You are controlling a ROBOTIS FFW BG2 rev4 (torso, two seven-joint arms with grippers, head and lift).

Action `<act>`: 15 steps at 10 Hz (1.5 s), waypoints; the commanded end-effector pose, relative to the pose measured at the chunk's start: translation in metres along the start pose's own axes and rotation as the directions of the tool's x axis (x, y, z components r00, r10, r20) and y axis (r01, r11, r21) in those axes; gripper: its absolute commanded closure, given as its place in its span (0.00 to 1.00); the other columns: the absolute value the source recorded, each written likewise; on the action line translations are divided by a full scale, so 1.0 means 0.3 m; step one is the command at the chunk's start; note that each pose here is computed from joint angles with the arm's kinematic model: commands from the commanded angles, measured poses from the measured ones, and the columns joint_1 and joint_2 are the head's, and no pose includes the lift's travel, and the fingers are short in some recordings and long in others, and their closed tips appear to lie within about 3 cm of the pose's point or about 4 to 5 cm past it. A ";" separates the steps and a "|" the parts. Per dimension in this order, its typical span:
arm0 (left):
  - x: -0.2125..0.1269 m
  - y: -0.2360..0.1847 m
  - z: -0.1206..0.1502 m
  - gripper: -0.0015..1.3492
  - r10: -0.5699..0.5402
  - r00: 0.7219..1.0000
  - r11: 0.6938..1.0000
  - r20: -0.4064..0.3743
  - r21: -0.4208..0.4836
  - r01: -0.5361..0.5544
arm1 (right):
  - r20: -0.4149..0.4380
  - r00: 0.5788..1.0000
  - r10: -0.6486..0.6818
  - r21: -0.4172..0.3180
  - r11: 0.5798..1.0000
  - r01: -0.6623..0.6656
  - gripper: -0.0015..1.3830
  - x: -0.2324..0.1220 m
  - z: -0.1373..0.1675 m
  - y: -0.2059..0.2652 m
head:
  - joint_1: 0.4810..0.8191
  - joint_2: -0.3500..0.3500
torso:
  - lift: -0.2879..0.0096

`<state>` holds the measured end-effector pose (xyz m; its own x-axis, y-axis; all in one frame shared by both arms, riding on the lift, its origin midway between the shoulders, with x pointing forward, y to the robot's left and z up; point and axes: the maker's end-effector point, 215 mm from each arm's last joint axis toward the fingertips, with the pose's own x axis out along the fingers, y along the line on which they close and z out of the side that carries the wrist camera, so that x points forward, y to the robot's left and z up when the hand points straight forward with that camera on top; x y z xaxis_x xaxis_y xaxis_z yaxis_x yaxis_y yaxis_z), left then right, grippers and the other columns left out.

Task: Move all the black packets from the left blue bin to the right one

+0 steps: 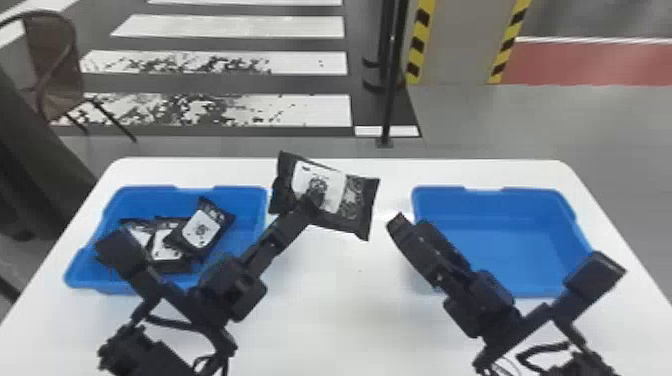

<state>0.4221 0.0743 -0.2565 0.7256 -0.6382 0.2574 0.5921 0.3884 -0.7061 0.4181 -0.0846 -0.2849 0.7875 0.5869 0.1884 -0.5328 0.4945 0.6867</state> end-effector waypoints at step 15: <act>-0.064 0.071 -0.063 0.11 0.080 0.996 0.993 -0.042 -0.085 -0.083 | 0.016 1.000 -0.018 0.013 1.000 0.018 0.92 0.043 0.095 -0.145 | 0.63 0.49 | 0.50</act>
<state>0.4126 0.0749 -0.2872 0.7444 -0.6437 0.1772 0.5048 0.3689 -0.7804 0.4496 -0.0964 -0.2807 0.7768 0.5884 0.2243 -0.5365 0.4320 0.7249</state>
